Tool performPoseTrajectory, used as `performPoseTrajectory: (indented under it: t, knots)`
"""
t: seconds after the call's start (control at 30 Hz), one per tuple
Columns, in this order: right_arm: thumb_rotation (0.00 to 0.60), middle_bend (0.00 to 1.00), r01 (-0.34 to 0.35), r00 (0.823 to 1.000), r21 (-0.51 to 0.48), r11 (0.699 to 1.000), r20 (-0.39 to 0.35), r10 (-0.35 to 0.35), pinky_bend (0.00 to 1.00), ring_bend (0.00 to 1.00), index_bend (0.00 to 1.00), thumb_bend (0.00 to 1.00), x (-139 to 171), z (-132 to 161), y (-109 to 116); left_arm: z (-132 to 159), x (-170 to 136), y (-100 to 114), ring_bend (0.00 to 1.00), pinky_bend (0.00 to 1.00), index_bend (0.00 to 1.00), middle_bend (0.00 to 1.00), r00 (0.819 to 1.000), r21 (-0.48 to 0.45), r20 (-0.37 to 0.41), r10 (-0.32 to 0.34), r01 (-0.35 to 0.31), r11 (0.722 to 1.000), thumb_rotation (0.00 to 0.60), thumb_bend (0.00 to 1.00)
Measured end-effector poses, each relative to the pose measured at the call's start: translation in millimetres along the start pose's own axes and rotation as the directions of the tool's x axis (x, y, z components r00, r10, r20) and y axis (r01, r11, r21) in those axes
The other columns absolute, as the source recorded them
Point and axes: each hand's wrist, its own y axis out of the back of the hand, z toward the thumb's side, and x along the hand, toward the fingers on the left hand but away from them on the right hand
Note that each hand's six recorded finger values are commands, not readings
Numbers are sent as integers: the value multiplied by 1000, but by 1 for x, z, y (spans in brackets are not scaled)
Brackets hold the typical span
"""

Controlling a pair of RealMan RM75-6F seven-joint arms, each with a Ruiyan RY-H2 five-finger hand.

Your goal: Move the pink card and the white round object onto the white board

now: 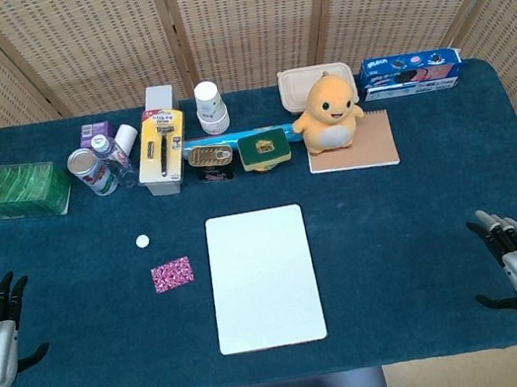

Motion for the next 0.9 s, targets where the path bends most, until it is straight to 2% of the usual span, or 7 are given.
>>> performPoseTrajectory:
  t: [0.27, 0.43, 0.57, 0.73, 0.9]
  knots:
    - [600, 0, -5, 1000, 4, 1000, 5, 5, 2, 0, 5, 0, 0, -1, -1, 3, 1, -1, 0, 34, 0, 0, 1000, -37, 25, -19, 20, 999, 600, 93]
    - [600, 0, -11, 1000, -1, 1000, -2, 11, 2, 0, 5, 0, 1, 2, -2, 18, 20, -5, 0, 63, 2, 0, 995, -170, 59, -81, 90, 981, 600, 132]
    - [600, 0, -11, 1000, -15, 1000, -7, 11, 2, 0, 6, 0, 2, 2, 0, 35, 46, -9, 0, 67, 88, 0, 987, -252, 59, -150, 160, 954, 600, 172]
    - [600, 0, -21, 1000, -27, 999, 2, 21, 2, 0, 5, 0, 1, -2, 1, 53, 74, -12, 0, 67, 199, 0, 977, -252, 24, -212, 211, 944, 600, 177]
    - [600, 0, -17, 1000, -49, 999, -8, 17, 2, 0, 5, 0, 3, -3, 5, 84, 94, -19, 0, 67, 291, 0, 963, -211, 14, -270, 267, 940, 600, 178]
